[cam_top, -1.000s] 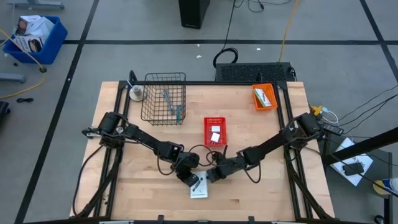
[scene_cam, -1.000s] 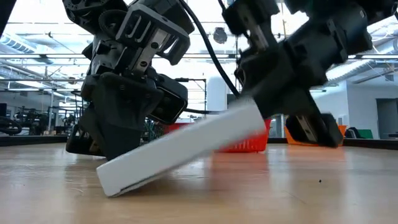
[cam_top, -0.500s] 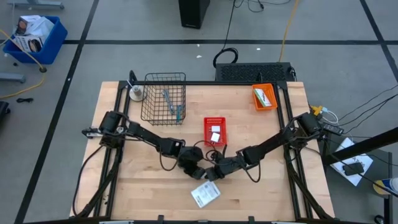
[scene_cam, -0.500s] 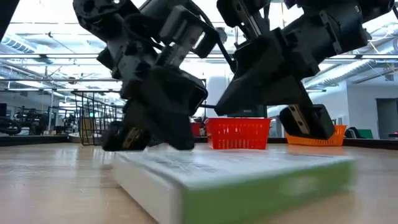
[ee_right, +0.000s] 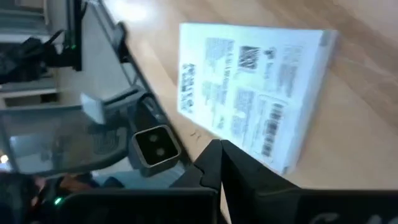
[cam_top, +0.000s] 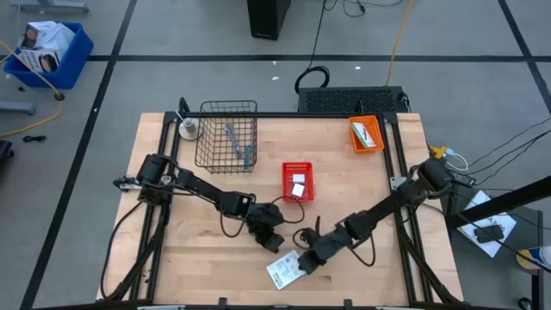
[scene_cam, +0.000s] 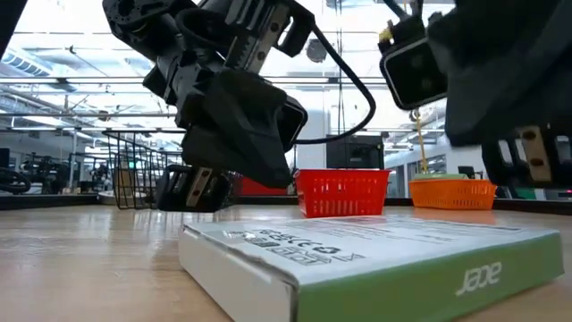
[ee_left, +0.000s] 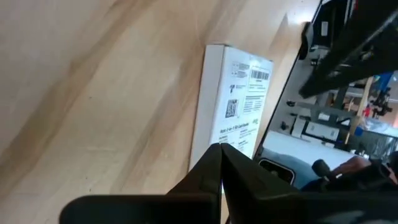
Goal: Pick and place items into bin
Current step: Put the white card reader box into the orange bin
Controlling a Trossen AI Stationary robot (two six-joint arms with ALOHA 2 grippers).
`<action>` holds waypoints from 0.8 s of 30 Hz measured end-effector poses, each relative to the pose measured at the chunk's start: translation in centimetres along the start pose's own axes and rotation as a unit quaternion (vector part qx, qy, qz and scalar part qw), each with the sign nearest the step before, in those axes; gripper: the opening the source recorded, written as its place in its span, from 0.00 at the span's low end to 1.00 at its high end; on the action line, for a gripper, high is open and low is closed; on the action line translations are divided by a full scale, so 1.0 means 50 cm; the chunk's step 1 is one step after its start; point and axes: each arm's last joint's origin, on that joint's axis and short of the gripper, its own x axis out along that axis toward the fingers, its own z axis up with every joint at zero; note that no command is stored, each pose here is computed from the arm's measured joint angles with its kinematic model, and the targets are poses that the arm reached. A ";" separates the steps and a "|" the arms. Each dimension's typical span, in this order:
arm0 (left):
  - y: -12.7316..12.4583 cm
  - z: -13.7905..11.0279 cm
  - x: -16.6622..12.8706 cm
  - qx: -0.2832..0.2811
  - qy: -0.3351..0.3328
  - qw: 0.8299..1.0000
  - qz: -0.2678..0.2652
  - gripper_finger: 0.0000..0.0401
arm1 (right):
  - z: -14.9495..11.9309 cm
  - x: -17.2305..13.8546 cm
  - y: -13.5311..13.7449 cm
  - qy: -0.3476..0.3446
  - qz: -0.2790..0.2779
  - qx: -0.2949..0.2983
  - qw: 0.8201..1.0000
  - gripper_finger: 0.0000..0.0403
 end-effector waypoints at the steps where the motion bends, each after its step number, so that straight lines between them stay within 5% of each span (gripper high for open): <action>1: 0.000 0.000 0.000 0.000 -0.001 1.000 0.001 0.03 | -0.003 0.004 -0.004 0.001 -0.005 0.005 1.000 0.00; 8: 0.000 0.012 -0.006 -0.010 -0.007 1.000 -0.012 0.02 | -0.004 0.013 -0.046 0.012 -0.094 0.031 0.995 0.00; 15: 0.001 0.008 -0.005 -0.020 -0.004 1.000 -0.006 0.02 | 0.050 0.002 -0.074 -0.004 -0.147 0.023 0.989 0.00; 24: -0.001 0.006 -0.003 -0.038 -0.011 0.999 -0.005 0.05 | 0.122 -0.013 -0.088 -0.033 -0.161 -0.001 0.986 0.00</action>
